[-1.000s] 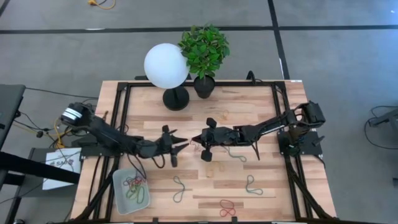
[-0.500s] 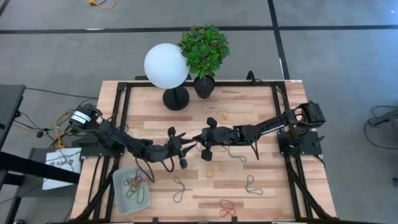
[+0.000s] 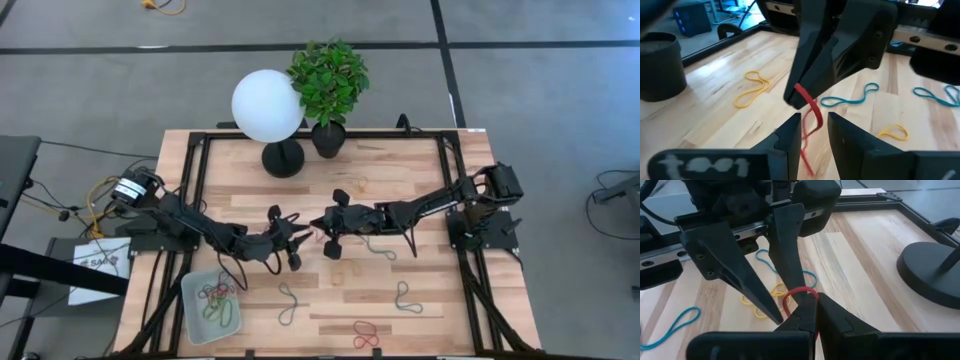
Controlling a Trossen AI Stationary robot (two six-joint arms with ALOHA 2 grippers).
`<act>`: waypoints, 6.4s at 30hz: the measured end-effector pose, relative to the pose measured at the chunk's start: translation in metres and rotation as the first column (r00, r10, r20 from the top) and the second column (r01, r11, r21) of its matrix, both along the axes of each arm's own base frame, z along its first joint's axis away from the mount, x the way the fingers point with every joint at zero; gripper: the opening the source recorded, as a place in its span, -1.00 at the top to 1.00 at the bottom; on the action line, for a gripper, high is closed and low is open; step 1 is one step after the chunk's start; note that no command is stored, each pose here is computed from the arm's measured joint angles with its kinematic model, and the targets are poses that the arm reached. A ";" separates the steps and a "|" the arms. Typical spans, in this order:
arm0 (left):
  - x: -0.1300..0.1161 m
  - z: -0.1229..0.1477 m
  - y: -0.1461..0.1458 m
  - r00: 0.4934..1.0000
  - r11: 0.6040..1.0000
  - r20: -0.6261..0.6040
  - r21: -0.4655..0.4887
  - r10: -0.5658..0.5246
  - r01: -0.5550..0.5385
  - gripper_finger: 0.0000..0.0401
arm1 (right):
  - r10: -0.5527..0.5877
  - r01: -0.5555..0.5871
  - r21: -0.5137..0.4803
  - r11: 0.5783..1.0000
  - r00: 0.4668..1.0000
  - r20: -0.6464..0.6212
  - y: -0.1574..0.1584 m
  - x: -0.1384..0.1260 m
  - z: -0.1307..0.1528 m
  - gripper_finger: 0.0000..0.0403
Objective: Pick and place items into bin
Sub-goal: Put the red rubber band into the gray bin, then put the yellow rubber band into the gray bin
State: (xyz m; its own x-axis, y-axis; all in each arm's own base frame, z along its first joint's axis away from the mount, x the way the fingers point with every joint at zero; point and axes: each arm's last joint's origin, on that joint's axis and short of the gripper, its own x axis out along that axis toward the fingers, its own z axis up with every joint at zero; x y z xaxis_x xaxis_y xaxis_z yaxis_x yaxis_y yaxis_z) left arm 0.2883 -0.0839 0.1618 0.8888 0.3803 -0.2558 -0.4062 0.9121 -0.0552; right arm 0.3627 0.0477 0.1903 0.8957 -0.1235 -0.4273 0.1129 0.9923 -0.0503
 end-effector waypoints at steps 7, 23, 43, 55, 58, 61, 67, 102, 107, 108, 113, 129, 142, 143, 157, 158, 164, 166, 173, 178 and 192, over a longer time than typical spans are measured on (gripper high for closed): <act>0.000 0.000 0.001 1.000 1.000 0.005 0.007 0.027 -0.027 0.64 | -0.001 0.001 0.000 1.000 1.000 0.000 0.000 0.000 0.000 1.00; 0.000 0.000 0.001 1.000 1.000 0.006 0.004 0.029 -0.029 0.99 | -0.025 0.025 0.043 0.999 1.000 -0.018 -0.001 -0.001 -0.002 0.76; -0.047 0.073 0.000 0.999 0.999 0.039 0.042 0.010 -0.012 1.00 | 0.055 -0.057 -0.017 0.998 0.993 -0.103 0.019 -0.013 0.002 0.44; -0.144 0.107 -0.017 0.727 0.662 -0.190 -0.604 -0.660 0.443 1.00 | 0.032 -0.030 0.009 0.999 0.975 -0.222 0.020 -0.021 -0.008 0.44; -0.159 0.103 -0.021 0.684 0.555 -0.244 -0.784 -0.688 0.278 1.00 | 0.030 -0.028 0.012 1.000 0.975 -0.221 0.020 -0.021 -0.008 0.45; -0.171 0.094 -0.022 0.680 0.548 -0.373 -0.835 -0.631 0.052 1.00 | 0.030 -0.028 0.013 1.000 0.975 -0.222 0.020 -0.021 -0.008 0.45; -0.187 0.076 -0.018 0.619 0.607 -0.636 -0.735 -0.461 -0.303 1.00 | 0.010 0.001 0.052 0.999 0.976 -0.217 0.020 -0.021 -0.008 0.44; -0.152 0.024 -0.052 0.450 0.756 -0.814 -0.543 -0.367 -0.366 1.00 | 0.007 0.004 0.053 0.999 0.977 -0.213 0.019 -0.021 -0.008 0.45; -0.151 0.018 -0.055 0.404 0.731 -0.838 -0.528 -0.366 -0.432 1.00 | 0.007 0.004 0.053 0.999 0.977 -0.213 0.019 -0.021 -0.008 0.45; -0.150 0.017 -0.055 0.398 0.731 -0.842 -0.524 -0.365 -0.437 1.00 | 0.007 0.004 0.053 0.999 0.977 -0.213 0.019 -0.021 -0.008 0.45; -0.149 0.015 -0.055 0.392 0.729 -0.846 -0.518 -0.361 -0.447 0.97 | 0.006 0.005 0.053 0.999 0.978 -0.210 0.019 -0.020 -0.008 0.45; -0.140 0.017 -0.064 0.457 0.660 -0.771 -0.626 -0.443 -0.415 0.44 | 0.007 0.005 0.054 0.999 0.978 -0.207 0.019 -0.020 -0.008 0.45; -0.122 0.047 -0.077 0.588 0.636 -0.656 -0.717 -0.473 -0.288 0.43 | -0.002 0.013 0.053 0.999 0.978 -0.207 0.016 -0.020 -0.008 0.45; -0.120 0.053 -0.078 0.608 0.656 -0.645 -0.711 -0.463 -0.254 0.43 | -0.001 0.012 0.053 0.999 0.978 -0.207 0.017 -0.020 -0.008 0.45; -0.095 0.116 -0.068 0.904 0.989 -0.408 -0.125 -0.125 0.081 0.43 | 0.004 0.005 0.041 0.999 0.972 -0.235 0.019 -0.022 -0.010 0.45; -0.094 0.116 -0.065 0.912 0.993 -0.399 -0.094 -0.098 0.066 0.43 | -0.010 0.019 0.031 0.999 0.968 -0.252 0.019 -0.023 -0.011 0.45; -0.084 0.116 -0.052 0.913 0.996 -0.406 -0.089 -0.047 0.012 0.43 | -0.176 0.143 -0.110 0.983 0.895 -0.409 -0.008 -0.042 -0.007 0.45; -0.082 0.116 -0.049 0.911 0.997 -0.411 -0.080 -0.037 0.004 0.43 | -0.205 0.161 -0.135 0.978 0.867 -0.455 -0.021 -0.049 -0.002 0.45; -0.076 0.119 -0.038 0.920 0.994 -0.385 0.104 0.070 -0.033 0.43 | -0.311 0.272 -0.153 0.950 0.792 -0.525 -0.074 -0.062 0.006 0.45; -0.075 0.120 -0.033 0.935 0.983 -0.315 0.132 0.163 -0.127 0.43 | -0.199 0.255 -0.002 0.967 0.748 -0.633 -0.102 -0.063 -0.014 0.45; -0.075 0.120 -0.032 0.936 0.982 -0.306 0.131 0.174 -0.139 0.43 | -0.094 0.085 -0.047 0.995 0.715 -0.693 -0.135 -0.053 -0.054 0.45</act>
